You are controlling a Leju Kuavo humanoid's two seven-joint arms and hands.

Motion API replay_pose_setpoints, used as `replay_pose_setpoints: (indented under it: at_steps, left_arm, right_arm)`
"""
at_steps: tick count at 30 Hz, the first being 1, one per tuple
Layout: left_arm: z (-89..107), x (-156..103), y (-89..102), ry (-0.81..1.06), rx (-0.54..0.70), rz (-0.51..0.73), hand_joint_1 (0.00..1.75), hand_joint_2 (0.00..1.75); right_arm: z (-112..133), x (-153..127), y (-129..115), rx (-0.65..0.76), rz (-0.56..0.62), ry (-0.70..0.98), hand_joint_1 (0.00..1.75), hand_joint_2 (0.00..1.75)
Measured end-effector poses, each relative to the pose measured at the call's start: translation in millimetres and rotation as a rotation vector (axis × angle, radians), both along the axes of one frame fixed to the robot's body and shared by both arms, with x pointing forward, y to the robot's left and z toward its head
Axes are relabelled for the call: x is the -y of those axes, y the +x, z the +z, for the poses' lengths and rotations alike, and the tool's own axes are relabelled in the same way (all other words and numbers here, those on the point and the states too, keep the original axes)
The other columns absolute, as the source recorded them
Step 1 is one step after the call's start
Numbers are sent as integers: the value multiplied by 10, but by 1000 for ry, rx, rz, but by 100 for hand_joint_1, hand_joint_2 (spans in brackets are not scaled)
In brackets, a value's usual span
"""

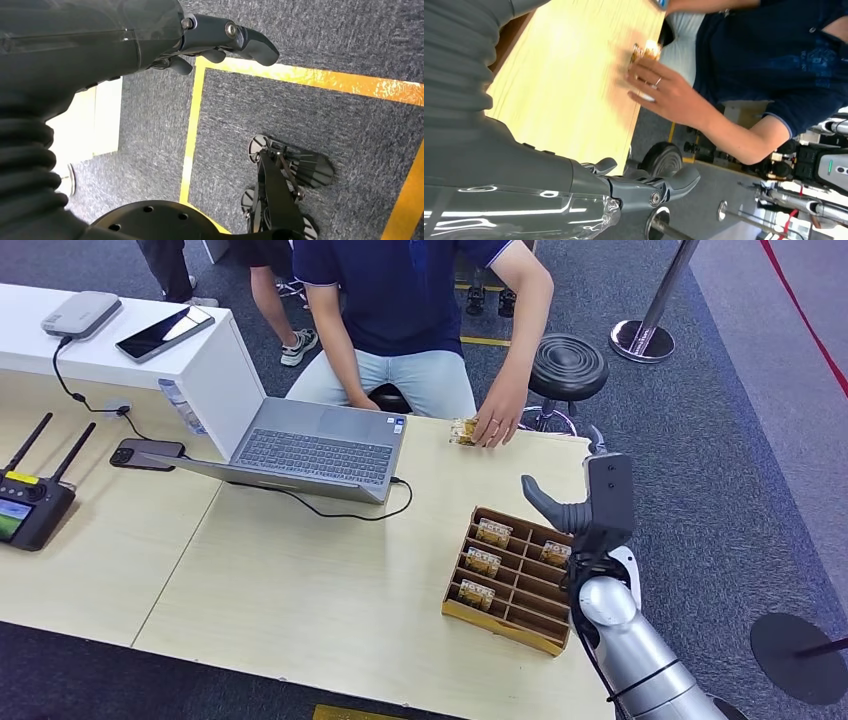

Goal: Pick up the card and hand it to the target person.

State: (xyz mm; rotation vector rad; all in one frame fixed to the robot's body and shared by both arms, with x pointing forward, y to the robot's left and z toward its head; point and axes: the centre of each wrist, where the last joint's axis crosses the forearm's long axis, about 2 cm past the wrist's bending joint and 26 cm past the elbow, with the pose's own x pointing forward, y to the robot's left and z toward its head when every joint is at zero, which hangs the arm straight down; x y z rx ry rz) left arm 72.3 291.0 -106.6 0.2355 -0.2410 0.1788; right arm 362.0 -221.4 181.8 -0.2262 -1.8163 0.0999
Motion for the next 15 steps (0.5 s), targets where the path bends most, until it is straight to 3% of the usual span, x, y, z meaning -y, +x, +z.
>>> replay_pose_setpoints:
  at_steps: [8, 15]
  left_arm:
    - [-2, -38, -13, 5, -8, 54, 0, 0]
    - [-3, -62, -23, 8, -15, 101, 0, 0]
  right_arm:
    - [35, -47, -281, 18, 57, 91, 0, 175]
    - [109, 3, -673, 24, 134, 86, 0, 175]
